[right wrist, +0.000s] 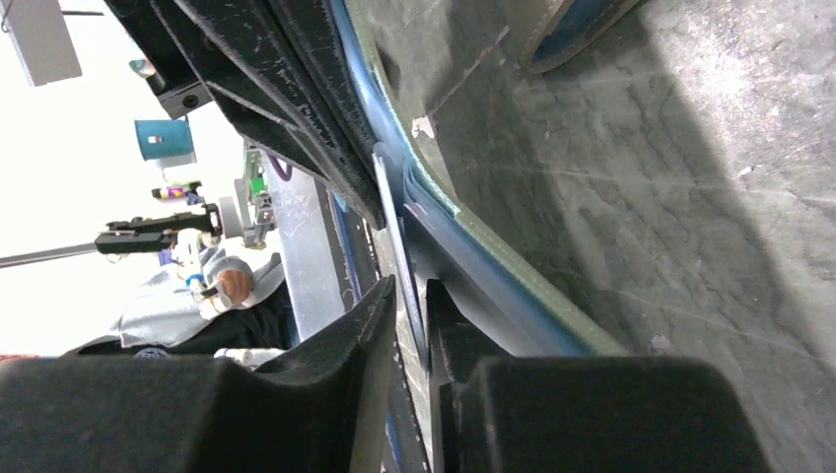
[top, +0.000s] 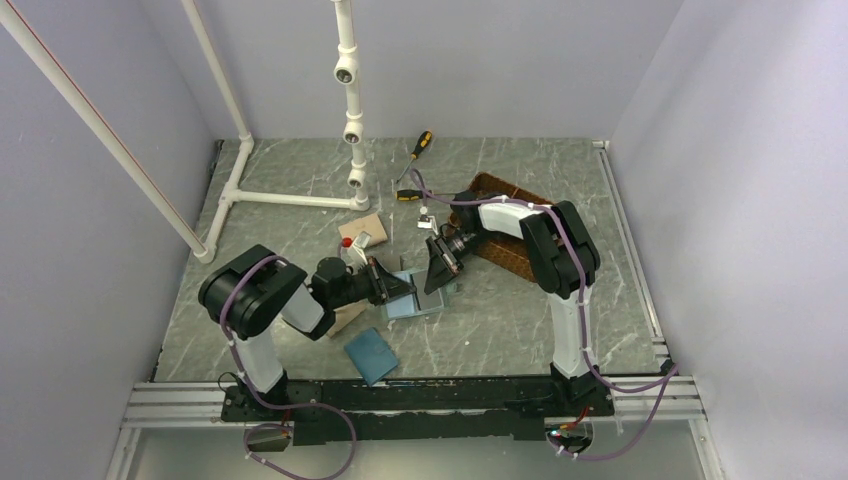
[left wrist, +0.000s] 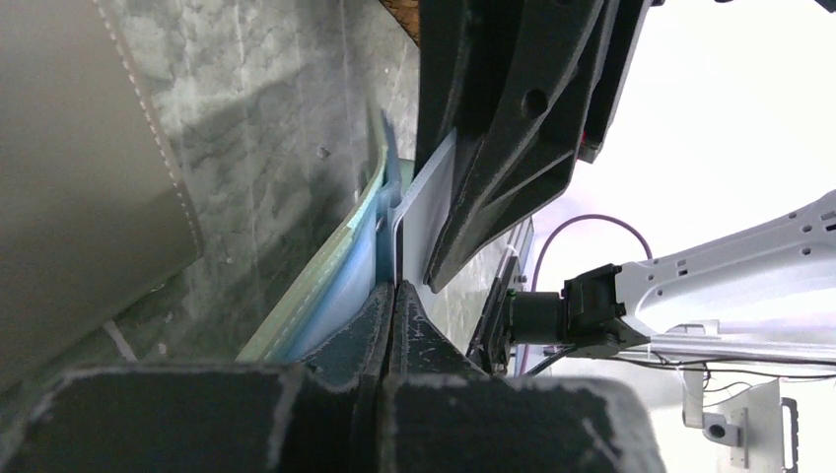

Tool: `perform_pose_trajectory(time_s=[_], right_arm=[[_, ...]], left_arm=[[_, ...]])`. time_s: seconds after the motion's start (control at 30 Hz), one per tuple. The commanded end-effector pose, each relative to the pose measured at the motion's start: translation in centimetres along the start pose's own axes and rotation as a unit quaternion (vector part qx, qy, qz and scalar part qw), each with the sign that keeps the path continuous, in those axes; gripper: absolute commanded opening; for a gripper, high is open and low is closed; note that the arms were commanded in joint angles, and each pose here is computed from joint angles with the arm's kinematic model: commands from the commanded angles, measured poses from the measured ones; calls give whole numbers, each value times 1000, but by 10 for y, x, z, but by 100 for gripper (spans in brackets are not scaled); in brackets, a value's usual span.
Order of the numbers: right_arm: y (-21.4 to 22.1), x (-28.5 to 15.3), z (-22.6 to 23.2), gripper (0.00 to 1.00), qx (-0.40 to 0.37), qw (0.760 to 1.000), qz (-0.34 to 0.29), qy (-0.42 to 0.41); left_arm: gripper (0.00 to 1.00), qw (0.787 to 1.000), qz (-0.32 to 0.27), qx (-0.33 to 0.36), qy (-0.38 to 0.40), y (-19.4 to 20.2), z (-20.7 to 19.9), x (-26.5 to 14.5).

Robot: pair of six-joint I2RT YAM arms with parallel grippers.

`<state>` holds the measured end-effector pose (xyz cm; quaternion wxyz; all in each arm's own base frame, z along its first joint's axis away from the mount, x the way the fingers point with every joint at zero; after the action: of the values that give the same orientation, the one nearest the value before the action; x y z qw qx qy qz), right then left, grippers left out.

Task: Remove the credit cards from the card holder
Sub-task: Remove the credit card from the card holder.

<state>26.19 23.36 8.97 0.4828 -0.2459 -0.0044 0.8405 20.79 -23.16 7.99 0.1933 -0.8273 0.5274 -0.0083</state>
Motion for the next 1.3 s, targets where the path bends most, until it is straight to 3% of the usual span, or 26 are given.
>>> perform_pose_trajectory(time_s=[0.0,0.2,0.5,0.67,0.93,1.27], right_arm=[[-10,-10,6,24,-47,999,-6,16],[-8,-22,2,34,-68,996,-2,59],[-4,-16,-6,42,-64,996,19,57],[-6,-23,-2,49,-103,991,26,83],[-9,-35,15,65,-206,973,25,105],[-9,-38,19,70,-283,952,35,114]], left_arm=[[0,997,4,65,43,-8,-23,-2],[0,996,46,74,11,0,-14,-9],[0,995,97,28,13,6,3,-8],[0,994,111,16,11,7,10,-10],[0,988,131,72,-29,-1,-2,-16],[0,968,165,177,-63,-3,-24,-17]])
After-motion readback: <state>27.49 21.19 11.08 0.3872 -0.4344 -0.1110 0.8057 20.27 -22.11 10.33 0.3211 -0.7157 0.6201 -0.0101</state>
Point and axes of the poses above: each gripper's point midway between its finger pads, its own x axis out along the fingers, its own z axis along the line the jaws close on, y = z × x, the point moved 7 cm from there along -x, back along the fingers, and after that the axes turned 1 degree about -x, right-handed, at the moved point
